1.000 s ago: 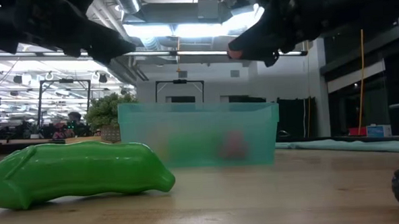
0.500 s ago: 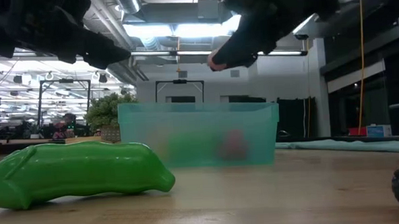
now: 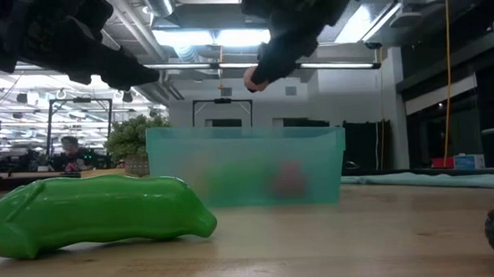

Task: Pick and placing Produce into tupperware
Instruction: Put the peach into the bin

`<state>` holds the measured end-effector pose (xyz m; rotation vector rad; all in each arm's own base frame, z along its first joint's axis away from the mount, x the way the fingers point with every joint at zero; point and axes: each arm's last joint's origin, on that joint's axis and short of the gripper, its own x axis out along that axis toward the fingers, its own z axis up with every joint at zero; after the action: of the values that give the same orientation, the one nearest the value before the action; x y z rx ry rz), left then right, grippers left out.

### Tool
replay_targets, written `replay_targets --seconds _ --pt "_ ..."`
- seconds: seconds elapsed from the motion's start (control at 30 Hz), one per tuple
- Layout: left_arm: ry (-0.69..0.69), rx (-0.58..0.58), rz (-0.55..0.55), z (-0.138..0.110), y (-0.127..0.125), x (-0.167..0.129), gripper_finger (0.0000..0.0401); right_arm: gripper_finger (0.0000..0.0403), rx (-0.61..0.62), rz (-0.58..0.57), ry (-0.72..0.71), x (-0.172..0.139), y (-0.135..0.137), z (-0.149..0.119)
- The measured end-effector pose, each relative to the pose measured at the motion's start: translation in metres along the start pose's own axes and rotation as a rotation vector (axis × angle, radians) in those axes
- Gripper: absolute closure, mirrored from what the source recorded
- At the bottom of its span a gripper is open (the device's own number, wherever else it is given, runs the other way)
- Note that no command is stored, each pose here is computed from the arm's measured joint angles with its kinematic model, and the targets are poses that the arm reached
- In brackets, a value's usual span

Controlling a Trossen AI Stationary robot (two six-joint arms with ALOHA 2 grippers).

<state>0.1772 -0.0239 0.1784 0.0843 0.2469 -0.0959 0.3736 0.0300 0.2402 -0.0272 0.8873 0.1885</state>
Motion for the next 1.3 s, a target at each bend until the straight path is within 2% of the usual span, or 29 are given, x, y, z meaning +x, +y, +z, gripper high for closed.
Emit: replay_targets --seconds 0.33,0.83,1.3 --pt "0.005 -0.002 -0.002 0.0 -0.001 0.0 0.0154 0.0274 -0.009 0.003 0.029 -0.004 0.001 0.008" --pt "0.011 -0.004 -0.009 -0.001 -0.002 0.0 0.0154 0.0274 -0.054 0.049 0.098 0.065 0.023 -0.009" --pt "0.02 -0.005 -0.01 -0.002 -0.002 0.0 0.0154 0.0267 -0.04 0.078 0.123 0.081 0.026 -0.016"
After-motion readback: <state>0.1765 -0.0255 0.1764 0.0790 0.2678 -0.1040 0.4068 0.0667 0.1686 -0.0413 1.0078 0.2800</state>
